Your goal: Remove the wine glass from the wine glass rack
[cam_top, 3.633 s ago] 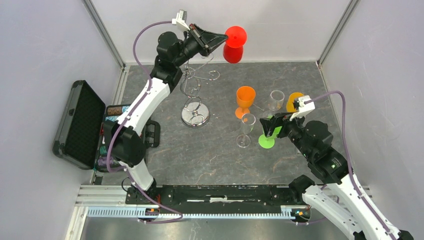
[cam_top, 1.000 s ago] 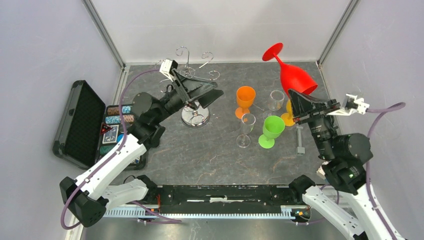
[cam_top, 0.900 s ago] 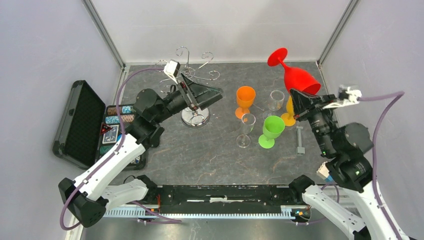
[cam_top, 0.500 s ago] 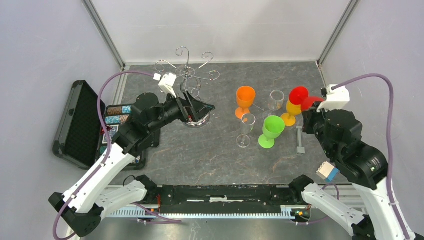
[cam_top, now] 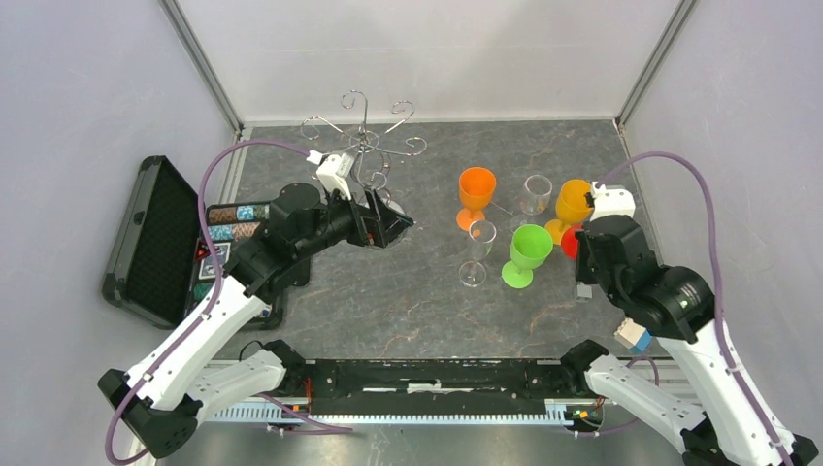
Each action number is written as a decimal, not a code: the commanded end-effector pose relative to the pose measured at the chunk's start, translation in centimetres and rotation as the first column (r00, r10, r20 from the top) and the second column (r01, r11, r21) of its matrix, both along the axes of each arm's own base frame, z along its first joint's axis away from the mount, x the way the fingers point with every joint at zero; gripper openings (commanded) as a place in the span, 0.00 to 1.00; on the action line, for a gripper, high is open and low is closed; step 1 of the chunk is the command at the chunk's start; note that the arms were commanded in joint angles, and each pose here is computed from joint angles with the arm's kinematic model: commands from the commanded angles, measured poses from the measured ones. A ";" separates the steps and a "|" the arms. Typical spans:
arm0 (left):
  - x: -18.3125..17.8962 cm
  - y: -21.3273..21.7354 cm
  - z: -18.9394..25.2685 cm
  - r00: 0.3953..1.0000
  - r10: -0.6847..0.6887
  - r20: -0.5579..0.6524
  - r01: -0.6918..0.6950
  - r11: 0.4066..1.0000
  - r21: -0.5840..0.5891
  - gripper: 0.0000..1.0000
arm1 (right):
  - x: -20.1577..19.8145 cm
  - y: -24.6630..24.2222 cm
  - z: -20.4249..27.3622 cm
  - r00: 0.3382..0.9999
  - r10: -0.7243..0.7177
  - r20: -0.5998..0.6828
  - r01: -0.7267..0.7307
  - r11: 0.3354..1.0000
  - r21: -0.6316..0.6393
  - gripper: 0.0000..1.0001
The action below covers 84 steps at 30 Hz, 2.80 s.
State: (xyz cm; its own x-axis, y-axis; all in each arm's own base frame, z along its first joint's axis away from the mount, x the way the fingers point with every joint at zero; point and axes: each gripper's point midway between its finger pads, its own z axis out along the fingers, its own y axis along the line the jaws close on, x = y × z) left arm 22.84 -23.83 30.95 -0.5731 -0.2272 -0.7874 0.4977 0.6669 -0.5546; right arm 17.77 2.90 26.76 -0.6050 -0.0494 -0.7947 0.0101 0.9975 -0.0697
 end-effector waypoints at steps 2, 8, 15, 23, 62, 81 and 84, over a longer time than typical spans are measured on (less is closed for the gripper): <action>0.3 1.5 0.1 0.996 0.049 0.072 -0.051 0.998 0.037 1.00 | 0.2 0.0 -3.5 0.997 -0.041 -0.069 0.039 0.999 -0.025 0.00; 0.8 2.7 0.6 0.988 0.117 0.105 -0.120 0.992 0.028 1.00 | 1.6 1.4 -7.3 0.995 -0.014 -0.094 0.012 1.000 -0.021 0.00; 1.0 3.2 0.6 0.982 0.148 0.120 -0.152 0.988 0.025 1.00 | 2.0 2.4 -10.3 0.981 0.048 -0.188 -0.052 0.999 -0.014 0.00; 1.1 3.3 0.5 0.981 0.150 0.121 -0.154 0.988 0.029 1.00 | 2.6 1.0 -12.3 0.966 0.049 -0.255 -0.052 0.999 -0.005 0.00; 0.8 4.5 1.5 0.970 0.184 0.160 -0.191 0.981 0.032 1.00 | 6.5 -1.5 -8.5 0.978 -0.047 -0.203 0.037 0.998 -0.052 0.43; -1.1 7.6 4.2 0.954 0.211 0.211 -0.236 0.966 0.102 1.00 | 6.8 -3.4 3.5 0.966 -0.092 0.240 0.101 0.995 -0.025 0.65; -1.7 9.6 4.6 0.936 0.261 0.236 -0.296 0.947 0.127 1.00 | 5.3 -4.4 6.1 0.917 -0.110 0.384 0.125 0.992 -0.016 0.75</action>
